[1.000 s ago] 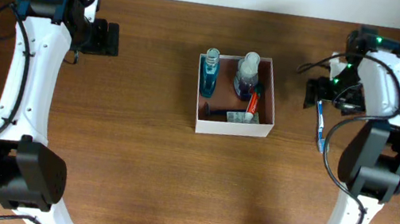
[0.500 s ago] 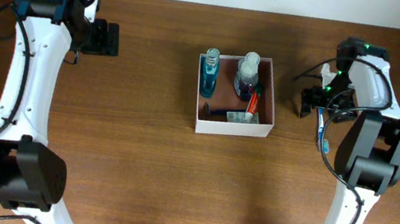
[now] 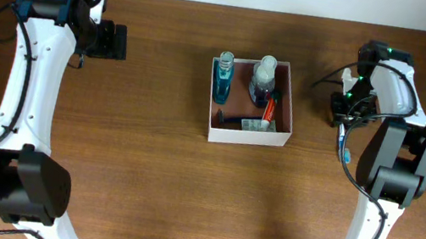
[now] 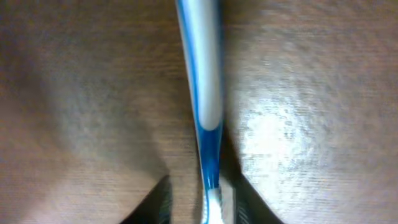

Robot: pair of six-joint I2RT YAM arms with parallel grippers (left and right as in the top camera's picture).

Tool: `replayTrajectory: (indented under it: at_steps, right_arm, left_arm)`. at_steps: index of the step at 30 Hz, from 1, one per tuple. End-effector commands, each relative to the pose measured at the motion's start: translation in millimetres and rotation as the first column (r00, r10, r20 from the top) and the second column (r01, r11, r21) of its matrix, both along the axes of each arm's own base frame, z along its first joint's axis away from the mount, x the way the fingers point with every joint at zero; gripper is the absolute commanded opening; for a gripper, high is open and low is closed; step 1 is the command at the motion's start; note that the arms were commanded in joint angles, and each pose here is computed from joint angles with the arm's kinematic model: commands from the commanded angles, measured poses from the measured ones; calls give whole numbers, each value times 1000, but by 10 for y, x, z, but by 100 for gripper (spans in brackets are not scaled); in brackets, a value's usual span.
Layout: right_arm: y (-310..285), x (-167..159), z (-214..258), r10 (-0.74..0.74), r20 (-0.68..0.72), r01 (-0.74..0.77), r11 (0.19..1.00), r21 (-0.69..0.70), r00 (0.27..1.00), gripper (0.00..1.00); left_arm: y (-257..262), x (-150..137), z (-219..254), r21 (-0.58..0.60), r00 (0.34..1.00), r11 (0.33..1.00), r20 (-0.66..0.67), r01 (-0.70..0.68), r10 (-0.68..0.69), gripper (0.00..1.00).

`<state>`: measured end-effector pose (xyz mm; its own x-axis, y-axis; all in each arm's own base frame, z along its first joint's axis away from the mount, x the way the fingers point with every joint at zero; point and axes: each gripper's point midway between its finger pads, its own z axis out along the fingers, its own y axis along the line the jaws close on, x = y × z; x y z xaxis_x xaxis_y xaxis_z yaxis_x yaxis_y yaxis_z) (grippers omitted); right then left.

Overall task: Pack container
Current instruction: 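Close the right gripper on the toothbrush and lift it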

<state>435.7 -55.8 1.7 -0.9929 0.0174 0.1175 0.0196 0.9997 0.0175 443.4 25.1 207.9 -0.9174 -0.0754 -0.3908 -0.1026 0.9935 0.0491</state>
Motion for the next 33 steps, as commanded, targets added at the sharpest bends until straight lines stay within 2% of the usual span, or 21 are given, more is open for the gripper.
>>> replayTrajectory:
  at_steps: [1,7,14,18,23,29,33]
  right_arm:
    - [54,-29,-81,-19,-21,19,1000,10,1000,20]
    - [88,-43,-77,-45,-27,45,999,26,999,4]
    - [104,-75,14,-51,-47,52,998,33,998,4]
    - [128,-41,204,-103,-45,105,994,41,994,4]
    - [403,17,628,-123,-35,127,971,202,992,4]
    - [918,93,1250,-160,-13,145,855,498,987,4]
    - [1079,107,1444,-192,-13,165,806,569,981,4]
  left_arm:
    - [-17,-11,-9,-9,1000,1000,-3,-2,2,100]
    - [-15,-10,-8,-9,1000,1000,-2,-2,2,99]
    - [-17,-11,-9,-9,1000,1000,-3,-2,2,99]
    - [-17,-11,-9,-9,1000,1000,-3,-2,2,99]
    - [-15,-11,-9,-9,1000,1000,-3,-2,2,99]
    - [-15,-11,-9,-9,1000,1000,-3,-2,2,99]
    - [-15,-10,-8,-9,1000,1000,-2,-2,2,99]
